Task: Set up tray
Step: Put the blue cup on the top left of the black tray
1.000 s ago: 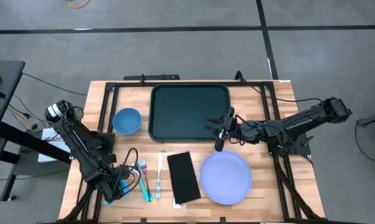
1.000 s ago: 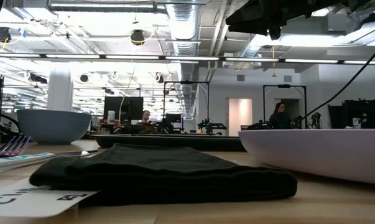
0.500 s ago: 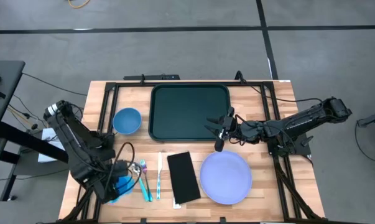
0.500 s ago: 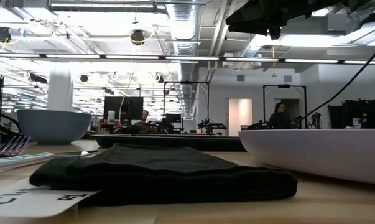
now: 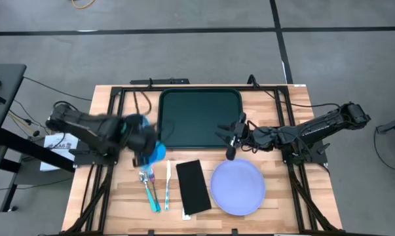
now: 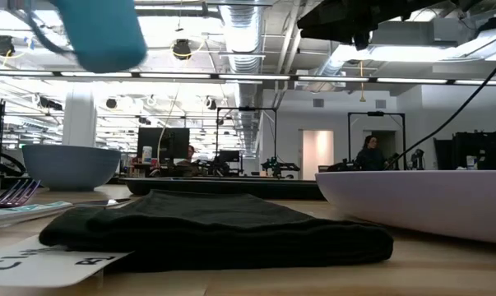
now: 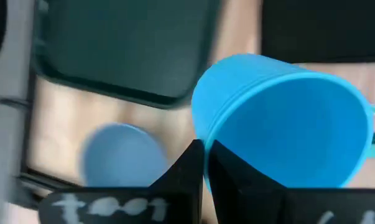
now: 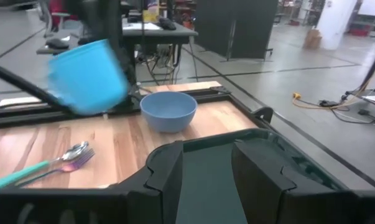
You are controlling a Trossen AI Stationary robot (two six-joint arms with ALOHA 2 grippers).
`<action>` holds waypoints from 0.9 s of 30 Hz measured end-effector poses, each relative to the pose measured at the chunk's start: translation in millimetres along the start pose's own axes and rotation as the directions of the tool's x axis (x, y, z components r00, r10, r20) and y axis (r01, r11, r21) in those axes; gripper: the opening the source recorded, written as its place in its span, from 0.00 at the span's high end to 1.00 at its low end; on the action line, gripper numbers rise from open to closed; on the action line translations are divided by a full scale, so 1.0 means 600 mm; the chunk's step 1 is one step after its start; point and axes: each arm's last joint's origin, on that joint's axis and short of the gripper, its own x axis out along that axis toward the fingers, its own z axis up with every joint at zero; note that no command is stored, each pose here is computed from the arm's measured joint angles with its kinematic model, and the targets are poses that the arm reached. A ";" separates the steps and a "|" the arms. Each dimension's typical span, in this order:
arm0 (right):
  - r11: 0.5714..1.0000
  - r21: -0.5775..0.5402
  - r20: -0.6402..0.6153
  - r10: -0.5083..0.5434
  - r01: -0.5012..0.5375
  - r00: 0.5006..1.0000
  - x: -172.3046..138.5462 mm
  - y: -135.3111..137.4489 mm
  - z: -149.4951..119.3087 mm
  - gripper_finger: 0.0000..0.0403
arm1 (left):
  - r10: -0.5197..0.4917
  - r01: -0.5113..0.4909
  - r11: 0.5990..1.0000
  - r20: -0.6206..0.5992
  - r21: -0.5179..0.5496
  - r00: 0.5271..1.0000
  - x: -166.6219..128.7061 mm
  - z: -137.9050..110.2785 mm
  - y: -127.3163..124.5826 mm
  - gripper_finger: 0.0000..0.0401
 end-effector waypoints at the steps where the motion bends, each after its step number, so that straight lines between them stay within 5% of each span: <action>1: 1.000 -0.004 -0.007 0.003 -0.003 1.000 0.000 0.000 -0.001 0.68 | 0.021 -0.021 0.999 0.000 0.026 1.000 0.003 0.007 0.016 1.00; 7: 1.000 -0.016 -0.029 0.003 -0.003 1.000 0.000 0.000 -0.005 0.68 | 0.102 -0.118 0.949 0.070 0.291 0.992 0.022 0.045 0.098 1.00; 12: 1.000 -0.022 -0.040 0.006 -0.007 0.999 0.000 0.000 -0.007 0.68 | 0.144 -0.203 0.837 0.153 0.509 0.978 0.043 0.082 0.142 1.00; 18: 1.000 -0.021 -0.066 0.020 -0.022 0.998 0.000 0.001 -0.011 0.68 | 0.212 -0.215 0.647 0.098 0.732 0.972 0.093 0.113 0.202 1.00; 27: 0.999 -0.027 -0.109 0.018 -0.021 0.994 -0.001 0.000 -0.019 0.68 | 0.160 -0.109 0.641 0.006 0.760 0.987 0.192 0.129 0.327 1.00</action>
